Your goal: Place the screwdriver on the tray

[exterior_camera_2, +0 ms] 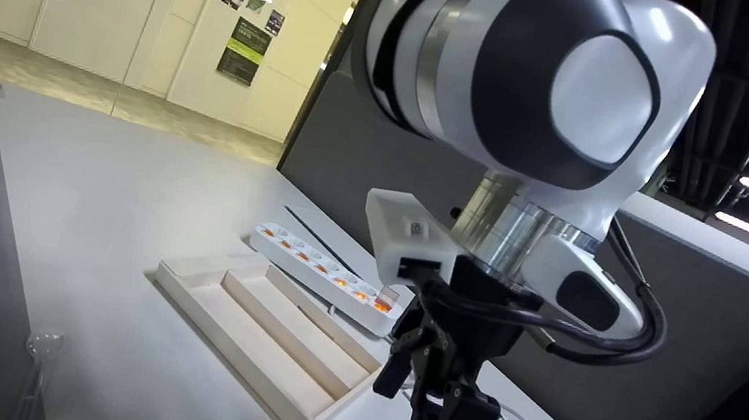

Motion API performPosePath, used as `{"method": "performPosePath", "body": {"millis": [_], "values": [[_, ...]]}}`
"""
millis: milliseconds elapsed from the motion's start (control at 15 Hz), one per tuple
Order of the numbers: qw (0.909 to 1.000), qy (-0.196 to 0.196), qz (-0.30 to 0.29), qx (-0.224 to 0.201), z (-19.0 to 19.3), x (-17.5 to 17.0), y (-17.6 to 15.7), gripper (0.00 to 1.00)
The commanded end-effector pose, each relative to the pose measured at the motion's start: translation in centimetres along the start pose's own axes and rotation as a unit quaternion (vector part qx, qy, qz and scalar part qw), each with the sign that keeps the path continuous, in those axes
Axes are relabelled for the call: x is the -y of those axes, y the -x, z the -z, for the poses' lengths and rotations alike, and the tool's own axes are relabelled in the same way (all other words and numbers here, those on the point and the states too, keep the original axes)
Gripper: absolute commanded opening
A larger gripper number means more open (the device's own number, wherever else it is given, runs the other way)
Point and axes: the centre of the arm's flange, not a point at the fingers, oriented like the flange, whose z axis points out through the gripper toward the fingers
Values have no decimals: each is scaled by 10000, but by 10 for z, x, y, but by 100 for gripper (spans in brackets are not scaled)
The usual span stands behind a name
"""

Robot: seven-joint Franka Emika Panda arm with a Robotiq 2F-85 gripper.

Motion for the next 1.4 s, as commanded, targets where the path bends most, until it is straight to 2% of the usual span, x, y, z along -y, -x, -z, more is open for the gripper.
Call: {"method": "performPosePath", "body": {"millis": [0,533,1333], "values": [[9999,-25,-107,-19,-6,-3,-6,100],[9992,56,-284,-281,-37,-9,-22,100],[9992,261,-257,-157,-82,5,-35,99]]}}
